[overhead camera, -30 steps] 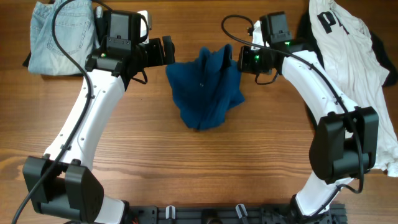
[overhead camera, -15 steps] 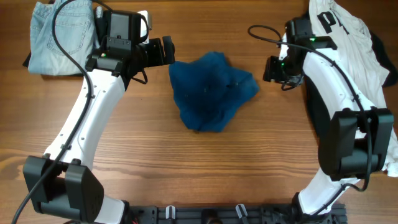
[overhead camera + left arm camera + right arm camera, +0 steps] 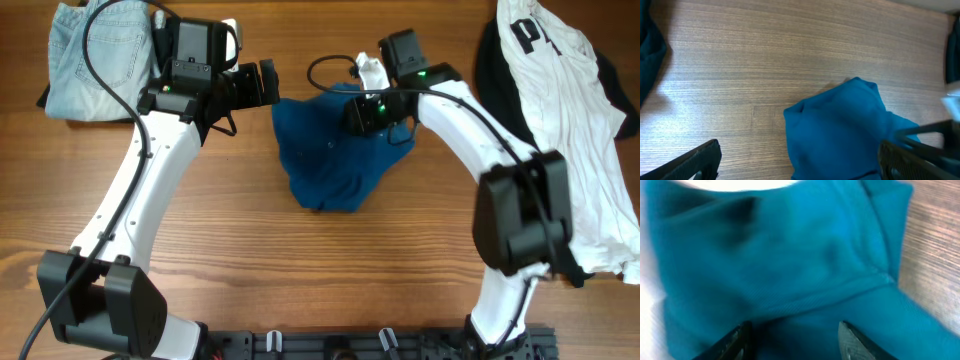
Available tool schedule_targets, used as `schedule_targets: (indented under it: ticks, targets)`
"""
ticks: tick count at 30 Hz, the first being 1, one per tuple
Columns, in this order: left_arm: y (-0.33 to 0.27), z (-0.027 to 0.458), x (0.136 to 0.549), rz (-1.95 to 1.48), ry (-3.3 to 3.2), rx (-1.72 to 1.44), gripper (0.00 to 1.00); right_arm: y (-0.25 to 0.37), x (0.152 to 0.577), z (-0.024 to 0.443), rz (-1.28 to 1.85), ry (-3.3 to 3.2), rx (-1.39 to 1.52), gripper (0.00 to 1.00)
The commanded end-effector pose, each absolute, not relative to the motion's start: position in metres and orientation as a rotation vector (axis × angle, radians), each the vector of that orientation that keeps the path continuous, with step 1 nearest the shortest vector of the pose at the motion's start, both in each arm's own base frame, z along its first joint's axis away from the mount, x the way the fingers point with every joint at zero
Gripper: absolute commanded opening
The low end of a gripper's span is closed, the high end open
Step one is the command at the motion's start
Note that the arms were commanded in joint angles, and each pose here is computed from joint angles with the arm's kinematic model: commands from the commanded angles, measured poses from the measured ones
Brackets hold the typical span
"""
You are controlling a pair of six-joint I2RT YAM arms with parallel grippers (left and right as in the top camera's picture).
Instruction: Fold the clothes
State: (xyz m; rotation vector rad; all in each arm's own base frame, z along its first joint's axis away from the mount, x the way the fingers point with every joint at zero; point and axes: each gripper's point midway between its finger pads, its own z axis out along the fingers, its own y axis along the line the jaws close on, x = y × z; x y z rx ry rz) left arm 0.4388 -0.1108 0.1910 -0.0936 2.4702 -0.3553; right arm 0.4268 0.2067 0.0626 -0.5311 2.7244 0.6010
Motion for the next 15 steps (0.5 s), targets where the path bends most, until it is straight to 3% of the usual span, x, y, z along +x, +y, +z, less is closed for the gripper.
schedule_targets:
  ticks: [1, 4, 6, 10, 15]
  targets:
    - [-0.107, 0.184, 0.439, -0.34, 2.488, -0.121, 1.0, 0.188, 0.443, 0.009, 0.515, 2.815, -0.403, 0.56]
    - [-0.107, 0.177, 0.435, -0.333, 2.518, -0.124, 1.0, 0.167, 0.449, -0.015, 0.5, 2.862, -0.301, 0.56]
    - [-0.108, 0.168, 0.434, -0.334, 2.545, -0.123, 1.0, 0.16, 0.461, -0.002, 0.609, 2.816, -0.251, 0.56]
    - [-0.118, 0.149, 0.432, -0.365, 2.604, -0.103, 1.0, 0.158, 0.484, 0.072, 0.807, 2.668, -0.236, 0.68]
    - [-0.151, 0.136, 0.422, -0.491, 2.638, 0.15, 1.0, 0.117, 0.496, 0.18, 0.751, 2.468, -0.188, 0.85]
